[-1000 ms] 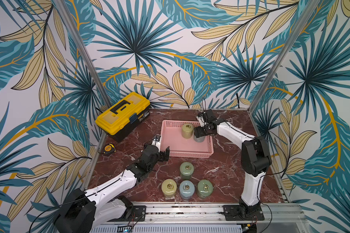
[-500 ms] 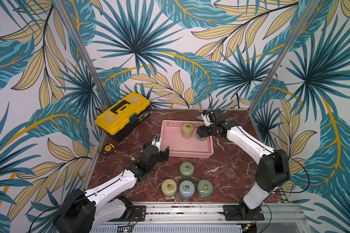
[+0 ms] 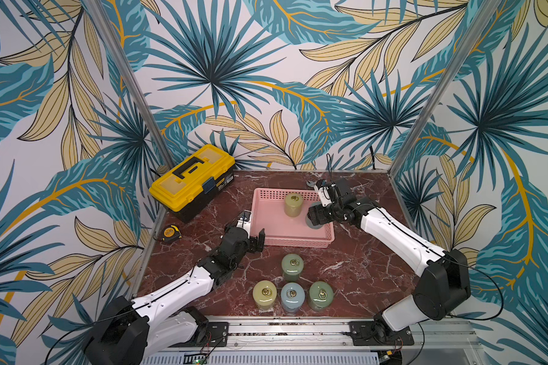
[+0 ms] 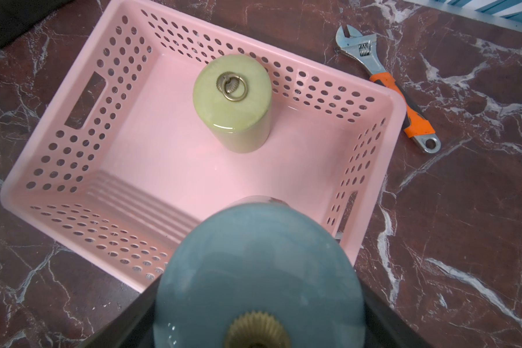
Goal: Take the tea canister out of the basket
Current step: Pick up the tea canister from the basket, then place the tea canister at the center of the board.
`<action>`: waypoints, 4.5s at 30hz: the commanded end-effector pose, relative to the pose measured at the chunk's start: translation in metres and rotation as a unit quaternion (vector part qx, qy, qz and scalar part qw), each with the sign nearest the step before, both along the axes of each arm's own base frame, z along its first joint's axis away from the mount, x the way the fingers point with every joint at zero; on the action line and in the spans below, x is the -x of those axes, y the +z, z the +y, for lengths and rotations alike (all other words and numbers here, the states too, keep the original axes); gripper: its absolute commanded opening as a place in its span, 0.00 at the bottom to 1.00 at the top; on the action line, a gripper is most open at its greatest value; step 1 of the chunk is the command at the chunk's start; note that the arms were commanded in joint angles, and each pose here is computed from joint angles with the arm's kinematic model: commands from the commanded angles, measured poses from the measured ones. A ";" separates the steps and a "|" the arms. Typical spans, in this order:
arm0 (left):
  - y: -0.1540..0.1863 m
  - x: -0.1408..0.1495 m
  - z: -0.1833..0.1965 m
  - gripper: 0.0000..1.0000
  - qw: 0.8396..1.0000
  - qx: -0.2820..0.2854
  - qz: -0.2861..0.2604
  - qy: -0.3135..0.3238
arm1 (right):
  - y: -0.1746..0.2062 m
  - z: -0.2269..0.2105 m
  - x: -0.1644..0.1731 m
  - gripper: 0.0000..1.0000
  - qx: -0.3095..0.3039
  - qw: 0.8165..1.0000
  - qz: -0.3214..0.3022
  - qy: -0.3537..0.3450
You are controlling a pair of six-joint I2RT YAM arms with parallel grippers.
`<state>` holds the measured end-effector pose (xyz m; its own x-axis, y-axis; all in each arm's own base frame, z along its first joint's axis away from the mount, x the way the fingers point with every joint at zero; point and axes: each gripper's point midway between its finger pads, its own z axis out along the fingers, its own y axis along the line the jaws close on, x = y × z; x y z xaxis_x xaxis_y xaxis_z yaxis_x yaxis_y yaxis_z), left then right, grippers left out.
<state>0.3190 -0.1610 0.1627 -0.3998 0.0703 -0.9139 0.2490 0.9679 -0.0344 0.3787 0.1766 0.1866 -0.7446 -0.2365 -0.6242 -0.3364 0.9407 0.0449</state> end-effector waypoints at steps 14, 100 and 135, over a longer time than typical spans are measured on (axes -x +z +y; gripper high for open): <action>-0.004 0.000 0.003 1.00 1.000 -0.007 -0.007 0.001 | 0.028 0.005 0.062 0.42 -0.003 0.999 -0.039 0.010; -0.006 -0.001 0.001 1.00 1.000 -0.007 -0.002 -0.001 | -0.105 0.019 0.160 0.62 0.031 0.997 0.054 -0.053; 0.000 0.005 -0.012 1.00 0.999 0.007 -0.003 -0.042 | -0.063 0.018 0.145 0.99 0.040 0.998 0.001 -0.050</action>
<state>0.3175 -0.1684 0.1609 -0.4028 0.0848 -0.9114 0.2903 0.9561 -0.0394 0.2312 0.1994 0.1114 -0.7908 -0.1907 -0.5816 -0.2352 0.9720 0.0012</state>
